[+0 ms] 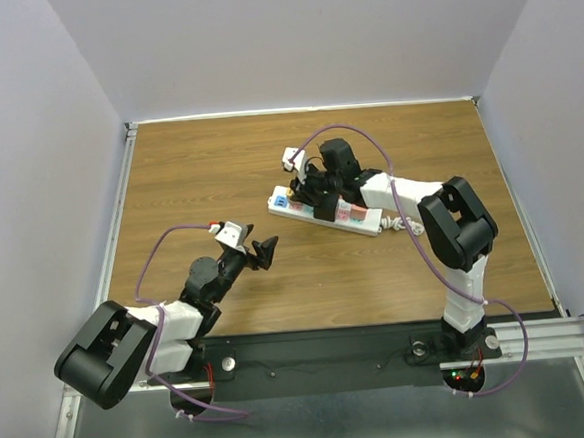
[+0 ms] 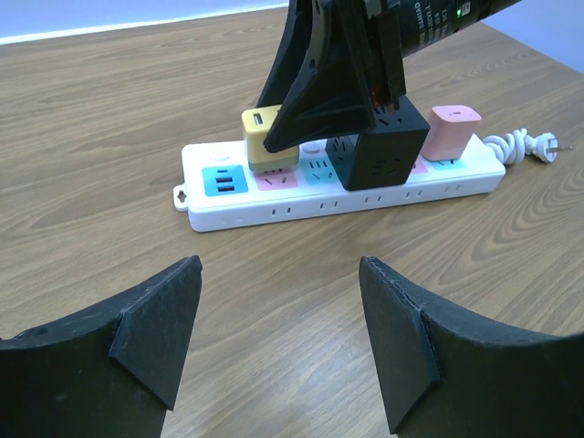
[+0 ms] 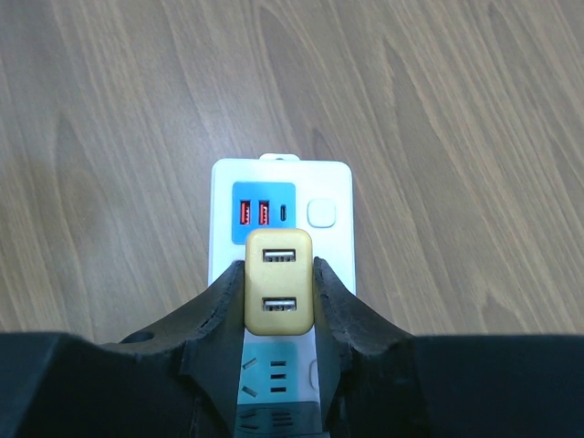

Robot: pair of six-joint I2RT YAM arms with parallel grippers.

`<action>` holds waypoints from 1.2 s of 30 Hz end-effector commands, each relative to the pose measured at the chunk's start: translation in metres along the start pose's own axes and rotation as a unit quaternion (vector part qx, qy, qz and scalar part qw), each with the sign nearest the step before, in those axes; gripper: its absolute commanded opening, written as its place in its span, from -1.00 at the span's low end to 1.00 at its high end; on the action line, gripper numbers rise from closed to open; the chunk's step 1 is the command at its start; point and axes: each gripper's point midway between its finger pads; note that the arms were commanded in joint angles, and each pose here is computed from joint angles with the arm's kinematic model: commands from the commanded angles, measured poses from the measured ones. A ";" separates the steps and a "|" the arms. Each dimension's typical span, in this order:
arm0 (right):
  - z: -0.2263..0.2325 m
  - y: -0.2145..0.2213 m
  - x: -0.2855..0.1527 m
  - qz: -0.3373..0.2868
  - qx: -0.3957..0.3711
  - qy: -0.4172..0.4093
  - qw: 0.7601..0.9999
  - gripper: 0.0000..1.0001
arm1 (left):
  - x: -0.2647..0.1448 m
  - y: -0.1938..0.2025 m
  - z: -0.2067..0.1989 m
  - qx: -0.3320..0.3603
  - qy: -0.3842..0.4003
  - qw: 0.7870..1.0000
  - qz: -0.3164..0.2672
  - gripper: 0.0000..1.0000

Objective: Insert the plug

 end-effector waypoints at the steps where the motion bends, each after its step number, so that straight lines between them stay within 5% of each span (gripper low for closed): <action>1: 0.014 0.053 -0.013 0.097 0.040 0.013 0.994 -0.99 | 0.004 -0.060 -0.021 0.004 0.041 0.993 -0.111 0.61; 20: 0.036 0.097 -0.017 0.196 0.087 0.043 0.976 -0.99 | 0.002 -0.061 -0.021 0.003 0.042 0.993 -0.113 0.61; 36: 0.062 0.091 -0.019 0.172 0.140 0.018 0.975 -0.99 | -0.001 -0.063 -0.025 0.002 0.050 0.992 -0.114 0.61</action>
Point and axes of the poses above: each gripper's point midway between its finger pads, its own x axis out along the fingers, its own z axis along the line the jaws close on, y = z × x, and after that the axes turned 11 degrees about -x, right-handed
